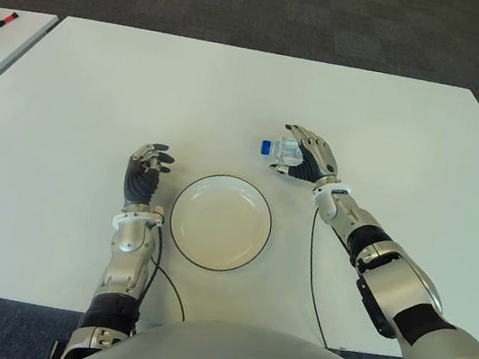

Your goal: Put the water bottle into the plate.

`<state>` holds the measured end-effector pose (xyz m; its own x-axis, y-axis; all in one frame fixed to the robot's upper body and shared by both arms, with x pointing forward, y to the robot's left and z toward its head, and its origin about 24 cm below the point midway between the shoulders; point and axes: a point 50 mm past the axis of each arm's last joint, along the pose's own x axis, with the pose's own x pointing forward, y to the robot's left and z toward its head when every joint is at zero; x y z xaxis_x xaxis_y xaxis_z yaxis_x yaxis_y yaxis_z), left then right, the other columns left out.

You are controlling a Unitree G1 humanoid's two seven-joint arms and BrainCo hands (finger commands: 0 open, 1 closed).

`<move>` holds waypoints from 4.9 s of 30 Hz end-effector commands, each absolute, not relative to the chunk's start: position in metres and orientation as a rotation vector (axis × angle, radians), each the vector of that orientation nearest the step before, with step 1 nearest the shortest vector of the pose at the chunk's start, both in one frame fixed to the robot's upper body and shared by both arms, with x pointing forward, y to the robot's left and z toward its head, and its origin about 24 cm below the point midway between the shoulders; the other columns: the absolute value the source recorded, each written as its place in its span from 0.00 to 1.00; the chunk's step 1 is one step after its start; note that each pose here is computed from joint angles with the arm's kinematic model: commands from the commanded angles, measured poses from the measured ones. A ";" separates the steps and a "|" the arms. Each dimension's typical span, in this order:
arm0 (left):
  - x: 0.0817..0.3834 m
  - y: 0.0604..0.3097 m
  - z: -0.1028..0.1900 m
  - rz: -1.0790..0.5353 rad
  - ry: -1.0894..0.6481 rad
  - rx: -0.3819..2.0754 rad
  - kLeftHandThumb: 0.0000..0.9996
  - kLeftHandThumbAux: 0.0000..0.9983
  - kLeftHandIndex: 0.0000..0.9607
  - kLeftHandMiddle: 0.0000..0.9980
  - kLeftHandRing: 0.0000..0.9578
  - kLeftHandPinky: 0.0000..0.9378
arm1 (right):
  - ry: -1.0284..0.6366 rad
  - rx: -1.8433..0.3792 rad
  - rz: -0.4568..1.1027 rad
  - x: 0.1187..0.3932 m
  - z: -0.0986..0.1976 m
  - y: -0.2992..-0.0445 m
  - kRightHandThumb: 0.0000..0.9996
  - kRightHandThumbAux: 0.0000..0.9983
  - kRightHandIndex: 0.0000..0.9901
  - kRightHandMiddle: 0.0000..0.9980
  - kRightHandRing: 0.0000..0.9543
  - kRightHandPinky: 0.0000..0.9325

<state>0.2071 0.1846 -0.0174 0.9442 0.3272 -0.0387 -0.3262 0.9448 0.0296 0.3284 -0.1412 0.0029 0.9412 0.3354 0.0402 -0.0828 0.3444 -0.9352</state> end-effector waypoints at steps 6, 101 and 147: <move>0.206 0.185 -0.018 0.343 0.050 0.023 0.95 0.66 0.40 0.53 0.48 0.52 | -0.163 -1.207 0.322 0.318 -0.014 -0.148 0.05 0.55 0.02 0.15 0.18 0.21; 0.210 0.184 -0.018 0.359 0.000 -0.016 0.95 0.65 0.40 0.53 0.50 0.56 | -0.047 -1.237 0.445 0.365 0.040 -0.137 0.08 0.46 0.00 0.06 0.13 0.22; 0.209 0.183 -0.014 0.378 -0.019 -0.034 0.95 0.66 0.40 0.53 0.50 0.55 | 0.030 -1.422 0.523 0.370 0.039 -0.140 0.32 0.37 0.00 0.03 0.16 0.33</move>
<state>0.2112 0.1825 -0.0125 0.9342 0.3559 0.0252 -0.3549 0.9342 -0.0365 0.3659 -0.1393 0.0329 0.8854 0.3340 -0.3232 -0.3638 0.0655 -0.9292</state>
